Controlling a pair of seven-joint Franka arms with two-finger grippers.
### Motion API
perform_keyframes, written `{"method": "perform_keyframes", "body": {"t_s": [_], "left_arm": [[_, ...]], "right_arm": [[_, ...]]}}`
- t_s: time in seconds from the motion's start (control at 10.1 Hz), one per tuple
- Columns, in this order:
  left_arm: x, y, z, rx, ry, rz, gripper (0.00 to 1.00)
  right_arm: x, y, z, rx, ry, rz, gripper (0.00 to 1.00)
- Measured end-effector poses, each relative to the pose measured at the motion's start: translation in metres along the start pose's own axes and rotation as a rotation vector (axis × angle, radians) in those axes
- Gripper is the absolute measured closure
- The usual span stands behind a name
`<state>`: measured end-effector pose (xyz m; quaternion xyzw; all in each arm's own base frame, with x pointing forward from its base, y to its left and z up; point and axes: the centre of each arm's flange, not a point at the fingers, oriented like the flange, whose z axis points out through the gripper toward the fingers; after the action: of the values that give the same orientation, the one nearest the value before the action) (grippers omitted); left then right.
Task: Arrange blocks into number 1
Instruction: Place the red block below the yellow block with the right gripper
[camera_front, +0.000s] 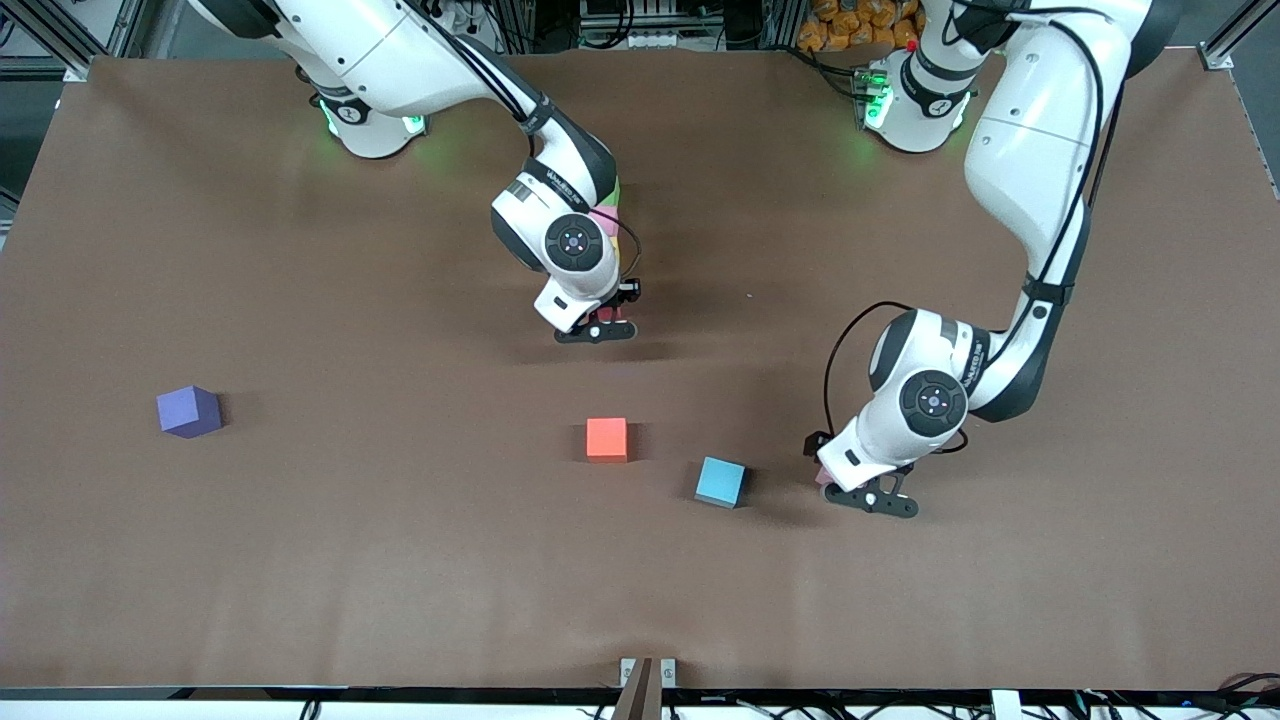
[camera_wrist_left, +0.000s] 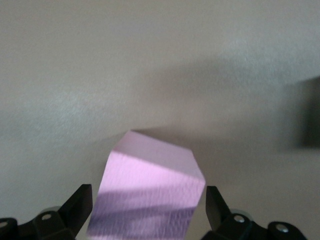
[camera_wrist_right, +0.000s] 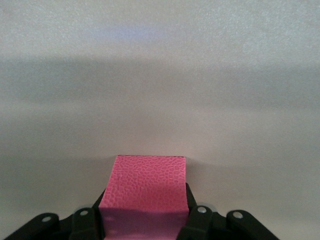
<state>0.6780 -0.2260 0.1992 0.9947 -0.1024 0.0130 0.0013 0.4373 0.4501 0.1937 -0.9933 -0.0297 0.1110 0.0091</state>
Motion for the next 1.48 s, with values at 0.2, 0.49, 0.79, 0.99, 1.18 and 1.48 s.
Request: {"method": "perform_keyframes", "body": {"t_s": [0.2, 0.49, 0.79, 0.99, 1.18, 1.48], "left_arm": [[0.006, 0.002, 0.005, -0.004, 0.008, -0.009, 0.00], [0.010, 0.002, 0.000, -0.007, 0.021, -0.066, 0.23], [0.011, 0.004, -0.003, -0.010, 0.027, -0.153, 0.37], [0.011, 0.020, -0.007, -0.020, 0.032, -0.272, 0.37], [0.009, 0.049, -0.016, -0.027, 0.037, -0.348, 0.37], [0.002, 0.079, -0.046, -0.024, 0.009, -0.400, 0.40]], "right_arm": [[0.000, 0.000, 0.000, -0.001, 0.000, 0.000, 0.44], [-0.001, 0.001, 0.000, -0.002, -0.001, 0.000, 0.44], [-0.002, 0.002, 0.001, -0.004, -0.002, -0.006, 0.44], [-0.002, 0.002, 0.001, -0.004, -0.002, -0.009, 0.44], [-0.002, 0.002, 0.001, -0.005, -0.002, -0.009, 0.44], [-0.002, 0.003, 0.001, -0.005, -0.003, -0.009, 0.44]]}}
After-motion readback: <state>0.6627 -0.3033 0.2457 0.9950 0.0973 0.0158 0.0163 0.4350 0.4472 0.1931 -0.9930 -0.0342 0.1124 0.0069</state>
